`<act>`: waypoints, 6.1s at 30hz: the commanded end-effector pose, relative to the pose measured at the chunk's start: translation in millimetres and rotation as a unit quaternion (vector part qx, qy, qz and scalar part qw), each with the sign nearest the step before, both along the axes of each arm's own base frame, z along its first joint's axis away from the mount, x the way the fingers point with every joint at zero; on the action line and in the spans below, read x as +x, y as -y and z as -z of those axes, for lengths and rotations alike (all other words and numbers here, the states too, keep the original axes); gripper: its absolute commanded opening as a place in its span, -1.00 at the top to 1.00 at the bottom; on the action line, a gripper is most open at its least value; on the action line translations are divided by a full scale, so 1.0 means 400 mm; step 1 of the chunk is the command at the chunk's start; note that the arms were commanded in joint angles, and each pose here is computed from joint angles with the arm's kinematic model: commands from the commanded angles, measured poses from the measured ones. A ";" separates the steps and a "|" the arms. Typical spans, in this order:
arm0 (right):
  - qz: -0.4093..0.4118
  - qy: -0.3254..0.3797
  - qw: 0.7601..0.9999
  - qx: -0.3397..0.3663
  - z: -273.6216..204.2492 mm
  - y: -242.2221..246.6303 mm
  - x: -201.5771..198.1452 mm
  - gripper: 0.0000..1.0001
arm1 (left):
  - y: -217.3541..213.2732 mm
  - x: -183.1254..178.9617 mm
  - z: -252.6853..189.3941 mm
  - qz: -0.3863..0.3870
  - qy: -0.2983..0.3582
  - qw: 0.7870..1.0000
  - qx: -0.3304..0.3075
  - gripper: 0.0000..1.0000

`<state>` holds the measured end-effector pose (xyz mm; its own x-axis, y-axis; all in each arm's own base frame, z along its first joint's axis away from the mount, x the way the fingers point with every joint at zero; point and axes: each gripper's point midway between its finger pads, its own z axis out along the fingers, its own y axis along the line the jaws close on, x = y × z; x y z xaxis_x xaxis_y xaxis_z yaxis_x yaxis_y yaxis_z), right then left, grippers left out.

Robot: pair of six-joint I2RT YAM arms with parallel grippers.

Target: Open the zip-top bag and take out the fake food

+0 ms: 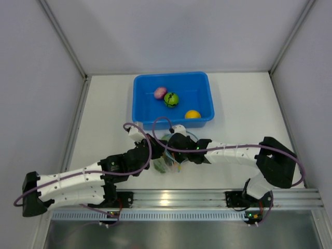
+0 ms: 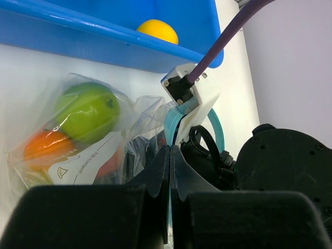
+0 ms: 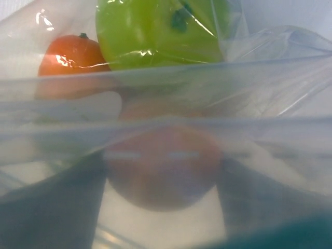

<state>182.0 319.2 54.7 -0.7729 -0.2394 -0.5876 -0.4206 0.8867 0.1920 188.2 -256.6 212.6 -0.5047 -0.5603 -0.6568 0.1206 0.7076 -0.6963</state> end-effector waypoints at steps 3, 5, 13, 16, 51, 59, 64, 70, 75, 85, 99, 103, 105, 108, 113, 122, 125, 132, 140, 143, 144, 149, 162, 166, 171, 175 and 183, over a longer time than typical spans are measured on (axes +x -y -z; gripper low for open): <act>-0.014 0.039 0.998 0.055 -0.150 -0.048 0.014 -0.40 | 0.018 0.001 -0.032 0.002 0.008 0.999 -0.033 1.00; -0.014 0.047 0.997 0.057 -0.173 -0.043 0.015 -0.34 | 0.016 0.001 -0.035 0.002 0.009 0.999 -0.035 1.00; -0.012 0.095 0.990 0.099 -0.345 -0.028 0.029 -0.32 | 0.008 -0.001 -0.030 0.000 0.009 0.999 -0.036 1.00; -0.018 0.110 0.988 0.109 -0.403 -0.017 0.028 -0.32 | 0.006 -0.001 -0.032 -0.001 0.009 0.999 -0.039 1.00; -0.004 0.156 0.979 0.130 -0.443 0.064 0.031 -0.21 | -0.019 0.006 -0.015 -0.027 0.004 0.999 -0.046 1.00; 0.027 0.243 0.943 0.225 -0.663 0.070 0.067 -0.21 | -0.003 0.001 -0.016 -0.017 -0.003 0.999 -0.049 1.00; 0.071 0.285 0.925 0.241 -0.753 0.108 0.116 -0.18 | -0.003 0.002 -0.017 -0.017 -0.003 0.999 -0.047 1.00; 0.105 0.264 0.940 0.187 -0.739 0.177 0.259 -0.18 | -0.006 0.003 -0.021 -0.018 0.000 0.999 -0.047 1.00; 0.143 0.248 0.951 0.120 -0.664 0.221 0.425 -0.18 | -0.008 0.002 -0.027 -0.018 0.003 0.999 -0.049 1.00; 0.169 0.193 0.966 0.025 -0.468 0.257 0.684 -0.40 | -0.006 -0.006 -0.059 -0.004 0.010 0.998 -0.060 1.00; 0.175 0.186 0.967 -0.012 -0.429 0.263 0.741 -0.99 | -0.018 0.001 -0.075 -0.005 0.031 0.999 -0.042 1.00; 0.152 0.171 0.973 0.045 -0.498 0.260 0.678 -0.99 | -0.015 0.000 -0.090 -0.003 0.033 0.998 -0.048 1.00; 0.152 0.171 0.971 0.070 -0.541 0.272 0.636 -0.98 | -0.012 0.000 -0.091 -0.002 0.032 0.998 -0.047 1.00; 0.133 0.184 0.967 0.118 -0.620 0.267 0.566 -0.71 | -0.009 0.000 -0.095 -0.001 0.032 0.998 -0.049 1.00; 0.096 0.160 0.970 0.155 -0.649 0.256 0.425 -0.35 | -0.006 0.000 -0.099 -0.001 0.030 0.998 -0.053 1.00; 0.033 0.114 0.980 0.162 -0.625 0.215 0.197 0.09 | 0.009 0.013 -0.107 -0.019 0.023 0.997 -0.077 1.00; 0.012 0.090 0.983 0.161 -0.578 0.178 0.139 0.11 | 0.020 0.016 -0.107 -0.019 0.020 0.996 -0.084 1.00; -0.039 0.061 0.985 0.158 -0.500 0.097 0.045 0.23 | 0.035 0.015 -0.090 -0.014 0.010 0.996 -0.082 1.00; -0.045 0.020 0.992 0.118 -0.359 0.038 0.037 0.24 | 0.042 0.011 -0.099 -0.009 0.007 0.996 -0.093 1.00; -0.026 0.019 0.994 0.103 -0.317 0.040 0.052 0.23 | 0.041 0.010 -0.097 -0.009 0.006 0.996 -0.093 1.00; -0.013 0.021 0.995 0.096 -0.302 0.042 0.062 0.21 | 0.042 0.010 -0.097 -0.008 0.005 0.996 -0.094 1.00; 0.035 0.057 0.989 0.132 -0.293 0.023 0.112 0.14 | 0.040 0.009 -0.111 -0.007 0.010 0.995 -0.097 1.00; 0.077 0.092 0.985 0.121 -0.212 0.005 0.149 -0.02 | 0.036 0.005 -0.108 -0.004 0.009 0.995 -0.100 1.00; 0.083 0.090 0.988 0.095 -0.168 0.008 0.154 -0.13 | 0.030 0.004 -0.100 -0.005 0.009 0.995 -0.096 1.00; 0.086 0.084 0.991 0.066 -0.107 0.008 0.162 -0.28 | 0.027 0.003 -0.094 -0.005 0.010 0.996 -0.093 1.00; 0.075 0.078 0.993 0.055 -0.080 -0.011 0.166 -0.42 | 0.026 0.003 -0.091 -0.004 0.011 0.996 -0.089 1.00; 0.065 0.051 0.996 0.024 -0.016 -0.031 0.157 -0.70 | 0.017 0.005 -0.082 -0.008 0.015 0.996 -0.082 1.00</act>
<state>244.0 321.5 64.8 -0.7345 -0.0924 -0.6723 -0.3116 0.9260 0.2132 189.6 -263.7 229.3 -0.4939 -0.6326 -0.5966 0.1122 0.6340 -0.7652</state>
